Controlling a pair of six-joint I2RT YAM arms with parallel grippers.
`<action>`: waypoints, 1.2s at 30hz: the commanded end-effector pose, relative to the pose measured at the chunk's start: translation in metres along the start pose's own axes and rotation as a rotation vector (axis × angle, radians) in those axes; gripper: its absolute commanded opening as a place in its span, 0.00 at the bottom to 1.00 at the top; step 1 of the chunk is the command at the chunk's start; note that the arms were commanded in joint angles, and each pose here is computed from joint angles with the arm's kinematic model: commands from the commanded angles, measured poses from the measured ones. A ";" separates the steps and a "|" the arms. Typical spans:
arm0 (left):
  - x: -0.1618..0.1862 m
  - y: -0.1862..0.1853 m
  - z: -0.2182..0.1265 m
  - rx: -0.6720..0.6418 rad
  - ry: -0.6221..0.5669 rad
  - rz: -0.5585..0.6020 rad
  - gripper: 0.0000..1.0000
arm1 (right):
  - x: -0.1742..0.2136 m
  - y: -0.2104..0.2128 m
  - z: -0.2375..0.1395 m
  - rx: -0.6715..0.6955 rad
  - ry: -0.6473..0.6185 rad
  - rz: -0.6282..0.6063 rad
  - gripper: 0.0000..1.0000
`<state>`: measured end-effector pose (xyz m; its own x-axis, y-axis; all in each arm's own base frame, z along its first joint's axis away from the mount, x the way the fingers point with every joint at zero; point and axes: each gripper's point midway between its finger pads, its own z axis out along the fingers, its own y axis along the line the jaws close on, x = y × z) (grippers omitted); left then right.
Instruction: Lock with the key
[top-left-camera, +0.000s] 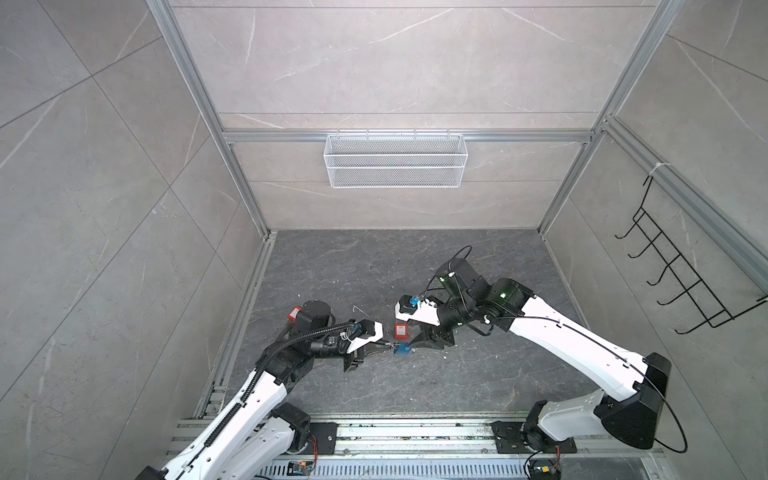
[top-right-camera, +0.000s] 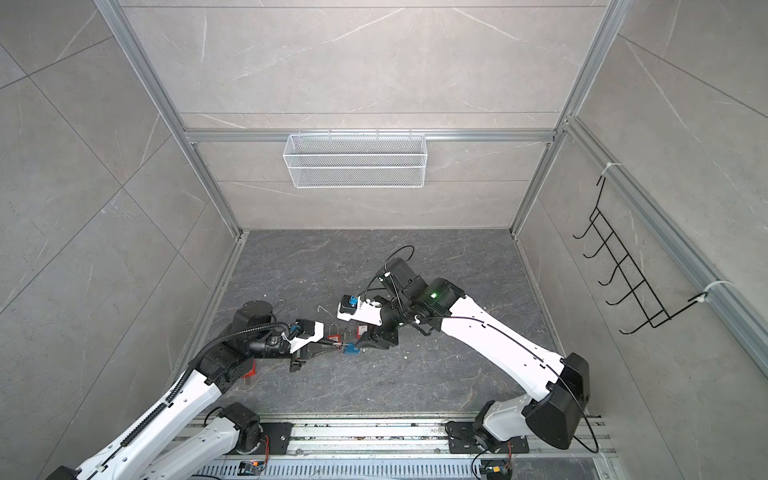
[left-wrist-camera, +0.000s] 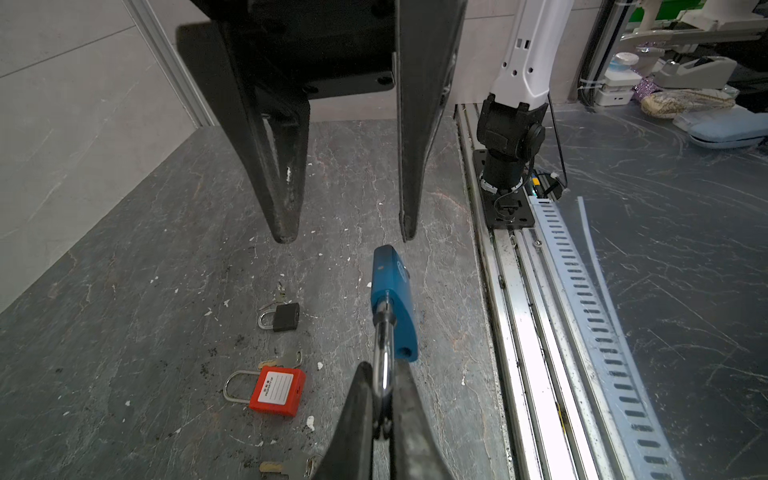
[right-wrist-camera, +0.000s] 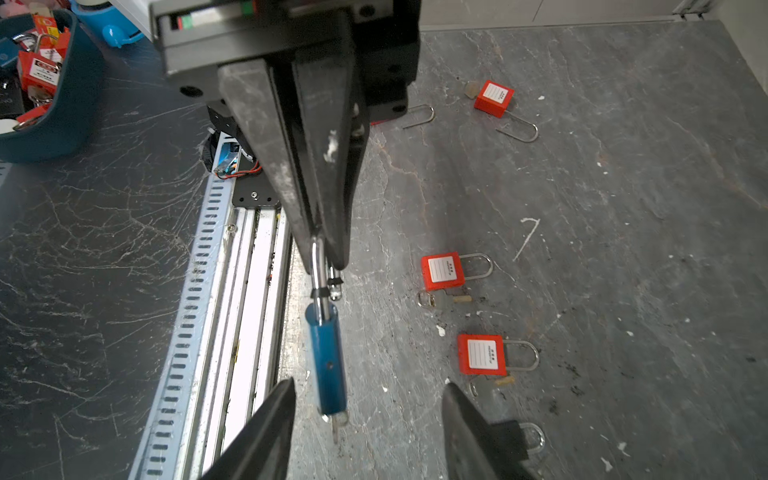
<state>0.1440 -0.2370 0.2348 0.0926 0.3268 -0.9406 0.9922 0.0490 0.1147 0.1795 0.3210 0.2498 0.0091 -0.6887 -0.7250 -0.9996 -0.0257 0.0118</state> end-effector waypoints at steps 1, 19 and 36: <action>-0.021 0.003 -0.003 -0.015 -0.079 0.039 0.00 | 0.010 0.002 0.005 -0.017 0.035 0.050 0.57; -0.032 0.008 -0.002 -0.017 -0.117 -0.013 0.00 | 0.007 0.012 0.018 -0.069 -0.040 0.057 0.38; -0.036 0.002 0.005 0.048 -0.126 -0.092 0.00 | -0.006 0.015 0.015 0.000 -0.072 -0.042 0.17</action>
<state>0.1478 -0.2471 0.2436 -0.0450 0.2633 -0.9637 0.9969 0.0735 -0.0265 0.1639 0.3303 0.2353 0.0149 -0.6600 -0.7511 -0.9983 -0.0528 0.0265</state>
